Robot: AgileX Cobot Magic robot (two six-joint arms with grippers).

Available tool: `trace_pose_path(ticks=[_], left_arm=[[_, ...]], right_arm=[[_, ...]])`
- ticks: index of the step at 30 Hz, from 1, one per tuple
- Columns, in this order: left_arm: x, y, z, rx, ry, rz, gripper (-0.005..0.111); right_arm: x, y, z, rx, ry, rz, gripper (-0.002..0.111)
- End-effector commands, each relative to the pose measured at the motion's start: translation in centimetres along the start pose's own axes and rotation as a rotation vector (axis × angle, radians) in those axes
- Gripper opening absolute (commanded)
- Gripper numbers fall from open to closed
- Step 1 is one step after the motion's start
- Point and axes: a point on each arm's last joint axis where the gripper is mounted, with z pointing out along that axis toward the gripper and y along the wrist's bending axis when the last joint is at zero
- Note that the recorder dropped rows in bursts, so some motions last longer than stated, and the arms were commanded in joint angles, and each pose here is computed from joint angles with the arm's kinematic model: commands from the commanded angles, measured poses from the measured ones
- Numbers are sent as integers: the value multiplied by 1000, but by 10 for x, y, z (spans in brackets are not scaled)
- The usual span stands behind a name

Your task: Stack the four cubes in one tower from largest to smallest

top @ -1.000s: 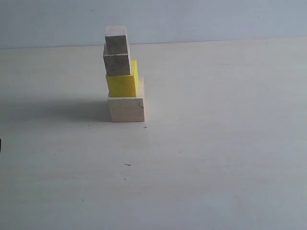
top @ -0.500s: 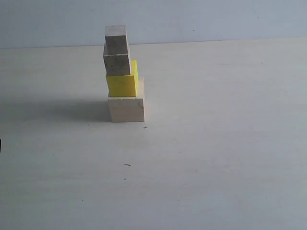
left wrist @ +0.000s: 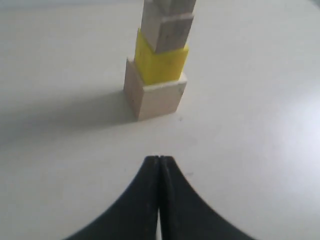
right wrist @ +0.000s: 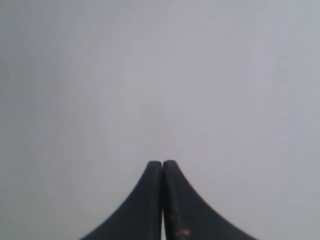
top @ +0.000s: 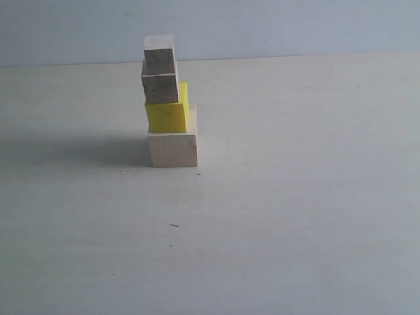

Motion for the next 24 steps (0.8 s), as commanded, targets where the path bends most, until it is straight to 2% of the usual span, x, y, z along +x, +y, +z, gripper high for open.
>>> trace_pose_path(ticks=[1,4,6,8,11,12,15,18,24], left_arm=[[-29,-7,-25,60,-210,-1,0],[-41,-7,-40,54,-304,40,0],[-49,-5,-52,11,-372,96,0],[-55,1,-62,-63,-438,133,0],[-66,11,-73,-231,-532,259,0],[-68,12,-75,-248,-540,278,0],[-67,13,-81,-253,-562,273,0],[-61,16,-83,-251,-513,193,0],[-59,18,-82,-265,-496,189,0]], right_arm=[[-11,-4,-53,70,-107,-32,0],[-11,-4,-81,74,-155,-47,0],[-10,-5,-101,108,-191,-94,0],[-10,-7,-115,131,-224,-97,0],[-14,-6,-135,131,-280,-83,0],[-16,-6,-139,128,-293,-62,0],[-20,-5,-152,122,-337,-47,0],[-23,-5,-159,122,-360,-44,0],[-22,-5,-159,122,-359,-42,0]])
